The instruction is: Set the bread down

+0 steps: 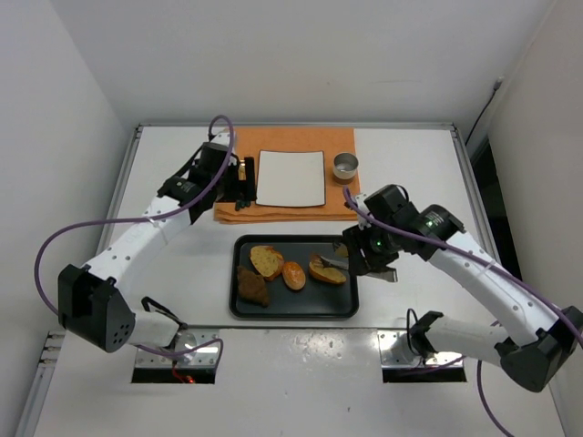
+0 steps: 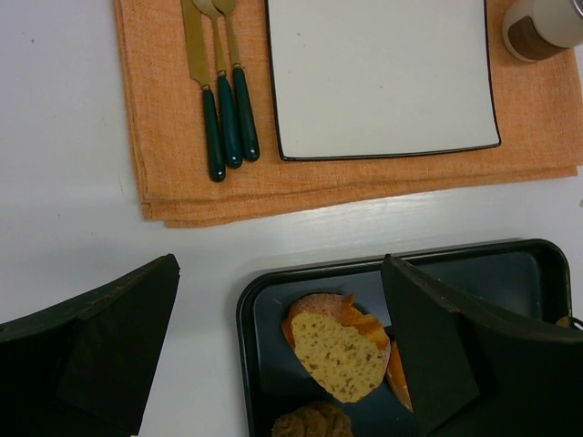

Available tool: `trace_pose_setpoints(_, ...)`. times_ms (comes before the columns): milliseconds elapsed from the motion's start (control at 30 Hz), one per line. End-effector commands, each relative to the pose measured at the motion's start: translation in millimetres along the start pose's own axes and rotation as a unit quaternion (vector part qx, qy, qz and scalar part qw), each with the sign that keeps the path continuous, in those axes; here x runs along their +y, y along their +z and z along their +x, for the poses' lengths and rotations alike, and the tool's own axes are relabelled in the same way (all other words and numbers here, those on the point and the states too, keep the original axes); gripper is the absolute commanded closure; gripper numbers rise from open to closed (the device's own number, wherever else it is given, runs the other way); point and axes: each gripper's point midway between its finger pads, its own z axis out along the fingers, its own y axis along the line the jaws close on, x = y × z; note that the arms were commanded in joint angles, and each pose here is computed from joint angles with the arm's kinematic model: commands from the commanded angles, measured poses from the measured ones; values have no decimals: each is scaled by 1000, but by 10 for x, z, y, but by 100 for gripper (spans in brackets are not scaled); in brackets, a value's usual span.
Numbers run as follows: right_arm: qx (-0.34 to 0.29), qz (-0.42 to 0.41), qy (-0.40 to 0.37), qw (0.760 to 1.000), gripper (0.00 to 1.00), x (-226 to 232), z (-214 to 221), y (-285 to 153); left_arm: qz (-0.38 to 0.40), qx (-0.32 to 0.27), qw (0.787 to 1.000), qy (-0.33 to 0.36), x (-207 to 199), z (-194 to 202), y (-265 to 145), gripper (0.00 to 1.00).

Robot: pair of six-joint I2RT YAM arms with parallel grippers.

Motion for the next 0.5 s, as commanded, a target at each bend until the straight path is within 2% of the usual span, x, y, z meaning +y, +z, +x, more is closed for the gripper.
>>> trace_pose_setpoints(0, -24, 27, -29, 999, 45, 17, -158, -147, 15, -35, 999, -15, -79, -262, -61, 1)
trace_pose_setpoints(200, 23, 29, -61, 997, 45, 154, -41, -35, 16, -23, 1000, -13, -89, -207, 5, 1)
trace_pose_setpoints(467, 39, 68, -73, 994, 45, 127, -5, 103, 14, -19, 1000, -12, -86, -186, 34, 1)
